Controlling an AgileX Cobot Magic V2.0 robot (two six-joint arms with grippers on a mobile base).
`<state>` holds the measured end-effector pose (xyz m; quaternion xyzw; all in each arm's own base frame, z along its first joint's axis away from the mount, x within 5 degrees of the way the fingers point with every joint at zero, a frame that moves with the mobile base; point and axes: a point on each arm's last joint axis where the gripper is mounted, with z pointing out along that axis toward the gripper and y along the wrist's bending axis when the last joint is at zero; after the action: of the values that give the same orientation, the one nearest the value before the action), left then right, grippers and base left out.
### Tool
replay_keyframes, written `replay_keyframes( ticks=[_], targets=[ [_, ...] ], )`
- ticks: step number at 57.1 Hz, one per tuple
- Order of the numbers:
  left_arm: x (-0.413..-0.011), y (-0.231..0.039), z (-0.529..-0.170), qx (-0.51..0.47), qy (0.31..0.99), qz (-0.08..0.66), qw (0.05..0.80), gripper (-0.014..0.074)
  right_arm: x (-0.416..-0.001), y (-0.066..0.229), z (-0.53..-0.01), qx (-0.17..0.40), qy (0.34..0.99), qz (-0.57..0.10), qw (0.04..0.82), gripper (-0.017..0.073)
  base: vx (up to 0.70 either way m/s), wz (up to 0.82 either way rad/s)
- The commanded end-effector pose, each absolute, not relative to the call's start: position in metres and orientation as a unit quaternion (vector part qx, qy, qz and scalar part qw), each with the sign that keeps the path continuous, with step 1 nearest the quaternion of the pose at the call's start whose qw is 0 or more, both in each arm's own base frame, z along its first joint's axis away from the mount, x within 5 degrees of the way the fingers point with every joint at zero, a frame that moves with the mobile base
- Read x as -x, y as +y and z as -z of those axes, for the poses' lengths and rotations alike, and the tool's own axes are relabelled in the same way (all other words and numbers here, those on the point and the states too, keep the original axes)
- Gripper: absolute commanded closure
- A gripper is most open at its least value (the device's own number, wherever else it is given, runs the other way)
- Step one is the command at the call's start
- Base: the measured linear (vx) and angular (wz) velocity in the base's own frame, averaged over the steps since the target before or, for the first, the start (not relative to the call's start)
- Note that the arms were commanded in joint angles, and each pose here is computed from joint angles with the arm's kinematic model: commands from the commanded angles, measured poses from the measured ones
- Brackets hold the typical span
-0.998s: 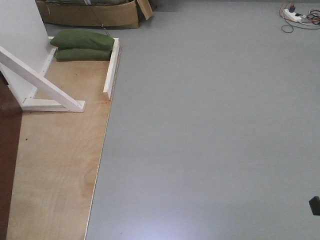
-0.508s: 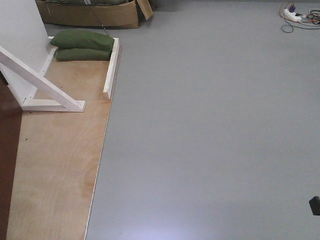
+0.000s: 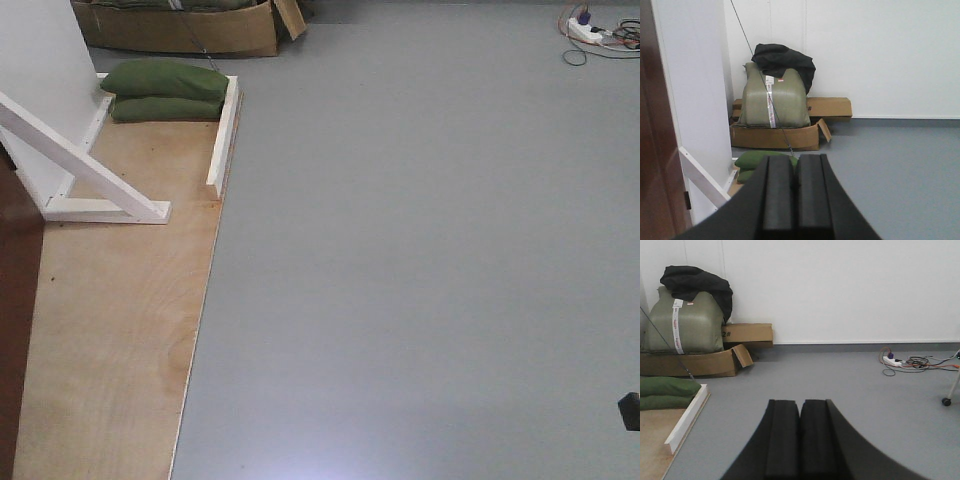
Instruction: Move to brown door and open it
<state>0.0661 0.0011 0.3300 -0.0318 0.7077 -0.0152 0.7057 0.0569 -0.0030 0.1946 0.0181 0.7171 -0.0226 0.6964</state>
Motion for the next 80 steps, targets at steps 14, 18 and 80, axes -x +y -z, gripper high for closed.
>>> replay_keyframes(
  ticks=[14,18,80],
  targets=[
    [-0.154,0.007,-0.405,0.065,0.646,0.038,0.760,0.0597,-0.056,-0.004,-0.201,-0.015,0.687,0.030,0.726,0.0559,0.00,0.00],
    [-0.162,0.010,-0.411,0.106,0.609,0.070,0.783,0.0597,-0.056,-0.004,-0.201,-0.015,0.687,0.030,0.726,0.0559,0.00,0.00],
    [-0.121,0.173,-0.487,0.587,0.124,0.011,0.800,0.0597,-0.056,-0.004,-0.201,-0.015,0.687,0.030,0.726,0.0559,0.00,0.00]
  ],
)
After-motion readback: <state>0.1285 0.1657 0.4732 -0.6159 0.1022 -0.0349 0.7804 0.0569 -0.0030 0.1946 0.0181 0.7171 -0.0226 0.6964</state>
